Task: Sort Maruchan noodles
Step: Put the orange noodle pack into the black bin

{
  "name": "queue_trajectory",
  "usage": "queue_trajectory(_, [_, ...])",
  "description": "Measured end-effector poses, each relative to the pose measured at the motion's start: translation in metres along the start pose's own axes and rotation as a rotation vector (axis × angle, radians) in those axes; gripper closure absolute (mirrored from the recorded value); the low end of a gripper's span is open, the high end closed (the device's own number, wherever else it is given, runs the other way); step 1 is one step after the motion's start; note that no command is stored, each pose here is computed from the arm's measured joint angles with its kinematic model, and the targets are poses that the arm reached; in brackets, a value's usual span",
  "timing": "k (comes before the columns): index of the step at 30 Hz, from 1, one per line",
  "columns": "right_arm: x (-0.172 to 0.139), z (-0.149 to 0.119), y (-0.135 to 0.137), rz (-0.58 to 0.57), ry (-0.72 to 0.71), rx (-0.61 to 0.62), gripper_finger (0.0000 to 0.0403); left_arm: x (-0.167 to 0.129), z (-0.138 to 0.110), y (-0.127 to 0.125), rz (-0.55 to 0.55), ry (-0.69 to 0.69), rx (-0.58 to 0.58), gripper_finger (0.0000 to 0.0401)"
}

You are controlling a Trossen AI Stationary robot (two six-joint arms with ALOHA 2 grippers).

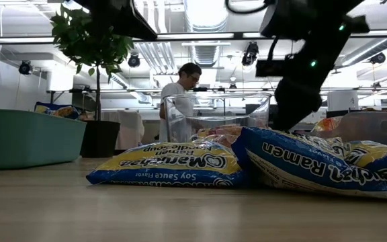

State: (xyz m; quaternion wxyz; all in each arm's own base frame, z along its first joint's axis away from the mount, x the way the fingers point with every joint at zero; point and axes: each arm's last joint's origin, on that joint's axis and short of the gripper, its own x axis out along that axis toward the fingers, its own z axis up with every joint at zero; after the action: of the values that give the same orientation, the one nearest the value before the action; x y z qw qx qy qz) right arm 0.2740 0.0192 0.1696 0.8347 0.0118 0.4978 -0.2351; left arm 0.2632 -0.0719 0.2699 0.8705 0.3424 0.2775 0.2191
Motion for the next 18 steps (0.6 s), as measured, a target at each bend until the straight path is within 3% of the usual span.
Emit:
queue_trajectory(9, [0.022,0.003,-0.005,-0.035,0.019,0.045,0.0214,0.0,-0.001,-0.001,-0.012,0.001,-0.019,0.0399])
queue_trajectory(18, [0.017,0.005,-0.007,-0.027,0.012,0.054,0.0376,0.001,0.0,-0.001,-0.01,-0.002,-0.031,0.0399])
